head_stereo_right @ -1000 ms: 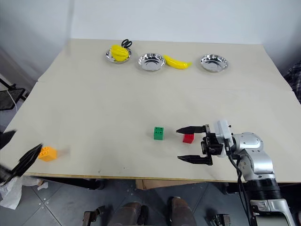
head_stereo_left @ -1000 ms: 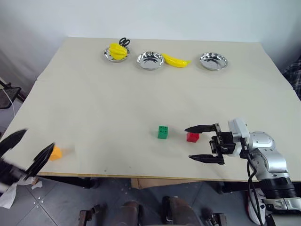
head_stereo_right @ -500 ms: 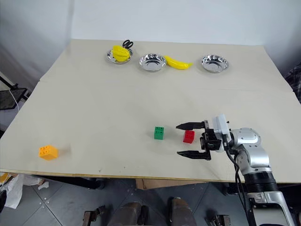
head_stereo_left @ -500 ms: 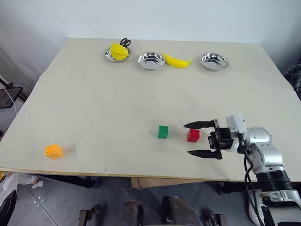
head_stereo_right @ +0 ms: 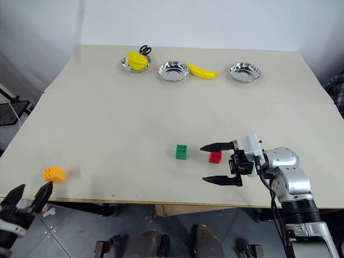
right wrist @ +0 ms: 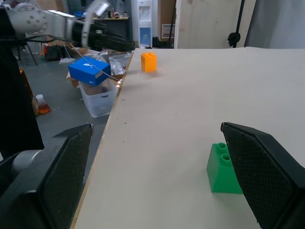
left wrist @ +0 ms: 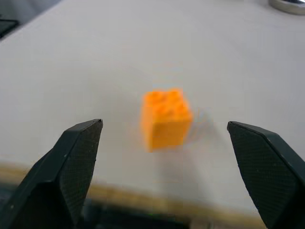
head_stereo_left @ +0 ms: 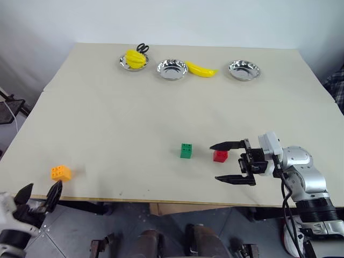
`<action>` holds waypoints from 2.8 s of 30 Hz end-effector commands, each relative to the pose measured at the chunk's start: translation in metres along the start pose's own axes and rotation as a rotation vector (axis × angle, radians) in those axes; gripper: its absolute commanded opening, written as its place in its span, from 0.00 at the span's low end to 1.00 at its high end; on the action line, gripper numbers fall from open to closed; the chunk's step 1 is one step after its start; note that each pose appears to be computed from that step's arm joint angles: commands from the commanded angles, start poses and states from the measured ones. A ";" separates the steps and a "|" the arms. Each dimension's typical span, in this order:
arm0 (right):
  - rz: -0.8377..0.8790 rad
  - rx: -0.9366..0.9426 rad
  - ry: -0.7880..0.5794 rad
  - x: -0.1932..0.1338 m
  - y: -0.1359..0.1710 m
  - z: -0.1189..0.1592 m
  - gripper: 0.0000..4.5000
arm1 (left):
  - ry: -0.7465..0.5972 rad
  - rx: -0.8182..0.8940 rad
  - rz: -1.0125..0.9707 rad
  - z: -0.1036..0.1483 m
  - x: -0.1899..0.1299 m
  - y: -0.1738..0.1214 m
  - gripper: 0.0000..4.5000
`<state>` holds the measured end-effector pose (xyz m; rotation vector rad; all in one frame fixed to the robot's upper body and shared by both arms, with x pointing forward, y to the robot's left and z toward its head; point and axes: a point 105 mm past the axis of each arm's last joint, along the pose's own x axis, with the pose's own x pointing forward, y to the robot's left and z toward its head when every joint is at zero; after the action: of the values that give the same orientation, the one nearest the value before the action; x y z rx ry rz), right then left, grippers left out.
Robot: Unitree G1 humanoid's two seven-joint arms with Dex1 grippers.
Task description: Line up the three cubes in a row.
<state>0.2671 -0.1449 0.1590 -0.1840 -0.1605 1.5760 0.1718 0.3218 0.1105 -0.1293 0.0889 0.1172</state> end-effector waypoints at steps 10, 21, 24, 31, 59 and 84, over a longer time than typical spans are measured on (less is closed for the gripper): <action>0.044 -0.015 -0.017 0.008 0.009 0.010 1.00 | 0.071 0.023 0.076 0.001 0.036 -0.011 0.99; -0.007 -0.018 -0.014 0.006 0.010 0.009 1.00 | 0.101 0.060 0.020 0.003 0.039 -0.006 0.37; -0.063 -0.008 -0.003 -0.001 0.011 0.007 1.00 | 0.001 0.214 -0.196 0.027 0.043 -0.025 0.33; -0.290 -0.008 0.072 -0.041 0.015 -0.002 1.00 | -0.073 0.497 -0.925 0.056 0.053 -0.091 0.33; -0.601 -0.045 0.148 -0.070 0.068 0.003 1.00 | 0.208 0.837 -1.632 -0.001 0.169 -0.219 0.33; -0.566 -0.045 0.118 -0.059 0.054 -0.010 1.00 | 0.253 0.817 -1.613 -0.001 0.171 -0.211 0.40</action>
<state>0.2171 -0.2063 0.1335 -0.2324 -0.1086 0.9920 0.3664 0.1261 0.1252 0.6102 0.2008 -1.5562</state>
